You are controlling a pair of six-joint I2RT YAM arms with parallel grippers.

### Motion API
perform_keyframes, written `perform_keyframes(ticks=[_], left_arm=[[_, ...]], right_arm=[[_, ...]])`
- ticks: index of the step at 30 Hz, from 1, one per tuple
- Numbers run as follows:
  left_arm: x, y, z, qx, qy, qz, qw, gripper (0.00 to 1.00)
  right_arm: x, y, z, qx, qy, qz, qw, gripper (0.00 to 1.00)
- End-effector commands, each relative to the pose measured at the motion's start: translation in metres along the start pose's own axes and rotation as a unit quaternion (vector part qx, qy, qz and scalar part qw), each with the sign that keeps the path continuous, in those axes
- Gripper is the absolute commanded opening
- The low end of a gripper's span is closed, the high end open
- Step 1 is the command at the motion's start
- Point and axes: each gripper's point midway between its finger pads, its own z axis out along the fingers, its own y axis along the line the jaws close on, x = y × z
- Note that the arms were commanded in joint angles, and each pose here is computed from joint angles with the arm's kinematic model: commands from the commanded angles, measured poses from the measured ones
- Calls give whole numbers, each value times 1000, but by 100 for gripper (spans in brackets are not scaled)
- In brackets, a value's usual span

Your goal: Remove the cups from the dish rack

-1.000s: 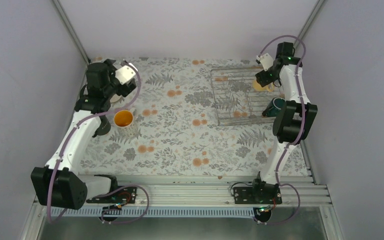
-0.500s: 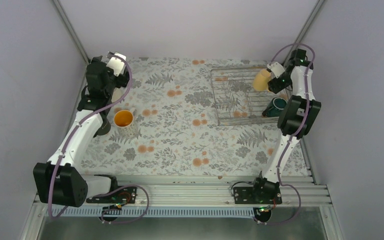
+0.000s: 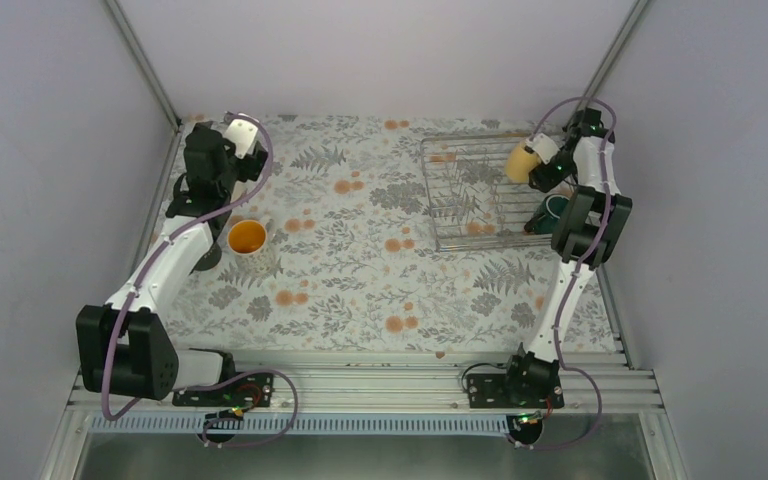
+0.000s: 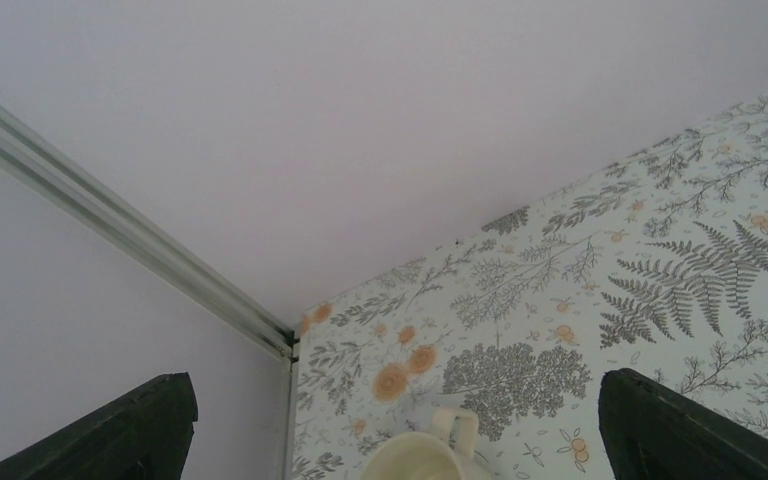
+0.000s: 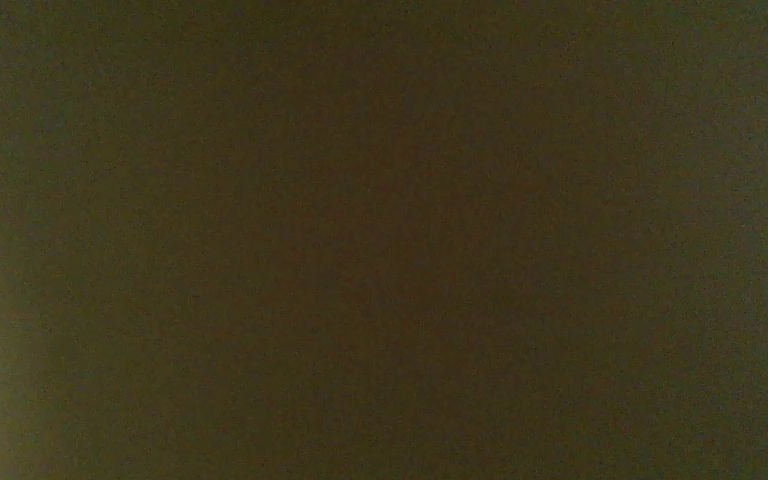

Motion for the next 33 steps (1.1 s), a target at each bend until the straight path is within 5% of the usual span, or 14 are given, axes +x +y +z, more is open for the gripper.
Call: perform_keyframes(ticks=[1,5,13,23,33], left_arm=[[-2,4,0,-12,-13,10,1000,100],[1,1,3,-11,-13,8,1000,100],[1,-17,14,33,-12,10,999,93],[-56,-31,10,86,-74,38,993,93],[-100,-118,-16,181,-187,139,956,94]], right_arm=[[-11,-7,5,3,-27,-23,999,64],[-20,-9,2,7,-50,-19,999,35],[-27,-7,-7,-4,-64,-4,998,4],[-68,18,-108,-1,-142,8,990,3],[-159,143,-239,-117,-285,-30,951,3]])
